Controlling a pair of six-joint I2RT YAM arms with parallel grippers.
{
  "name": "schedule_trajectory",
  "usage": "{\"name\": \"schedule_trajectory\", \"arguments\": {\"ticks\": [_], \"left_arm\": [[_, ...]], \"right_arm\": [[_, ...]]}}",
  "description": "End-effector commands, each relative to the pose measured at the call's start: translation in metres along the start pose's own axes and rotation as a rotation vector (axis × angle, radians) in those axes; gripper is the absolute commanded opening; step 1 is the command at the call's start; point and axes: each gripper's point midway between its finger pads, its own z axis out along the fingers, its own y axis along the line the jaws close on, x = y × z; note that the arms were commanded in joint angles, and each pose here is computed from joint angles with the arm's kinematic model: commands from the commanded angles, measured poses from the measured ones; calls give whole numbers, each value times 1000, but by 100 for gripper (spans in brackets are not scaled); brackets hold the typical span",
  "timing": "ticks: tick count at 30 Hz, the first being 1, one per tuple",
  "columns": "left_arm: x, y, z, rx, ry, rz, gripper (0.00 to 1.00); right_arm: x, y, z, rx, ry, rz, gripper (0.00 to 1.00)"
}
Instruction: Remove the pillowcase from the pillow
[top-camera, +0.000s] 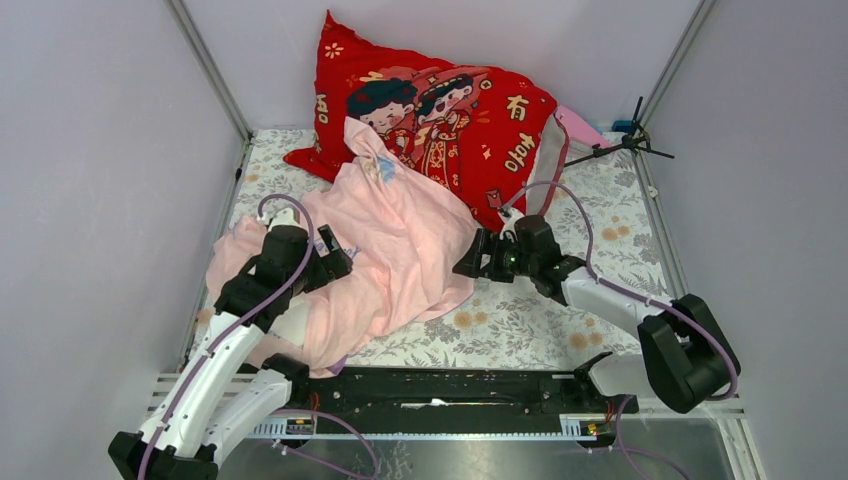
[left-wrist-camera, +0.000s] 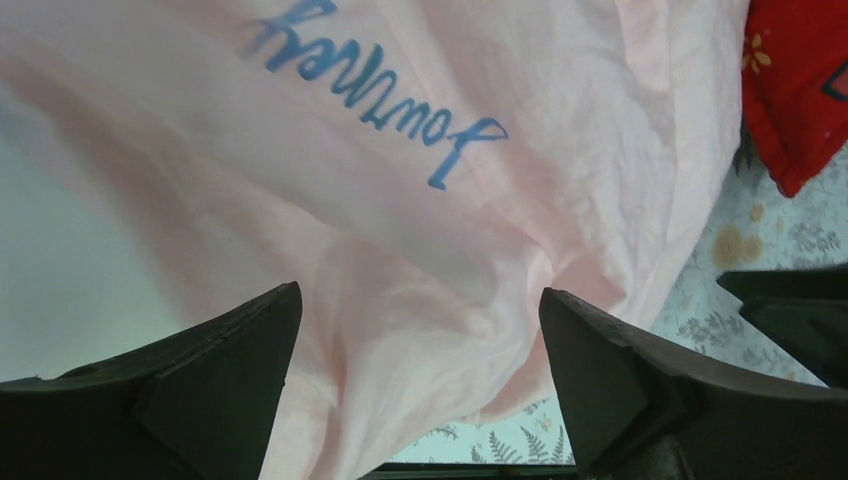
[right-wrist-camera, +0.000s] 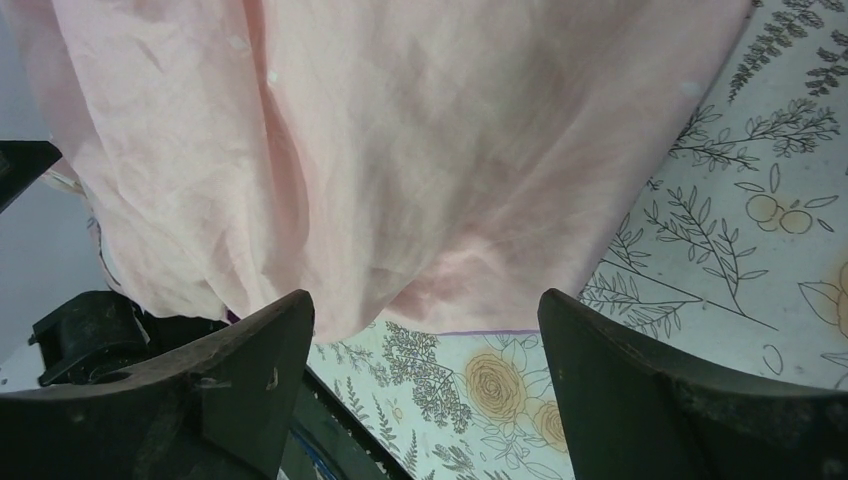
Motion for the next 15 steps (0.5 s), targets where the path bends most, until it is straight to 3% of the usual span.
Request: {"name": "schedule_trajectory", "arguments": {"ticks": [1, 11, 15], "left_arm": [[-6, -28, -4, 149, -9, -2, 99], [-11, -27, -6, 149, -46, -4, 99], [-16, -26, -8, 145, -65, 5, 99]], "right_arm": [[-20, 17, 10, -28, -67, -40, 89], [-20, 16, 55, 26, -57, -48, 92], [-21, 22, 72, 8, -56, -48, 84]]}}
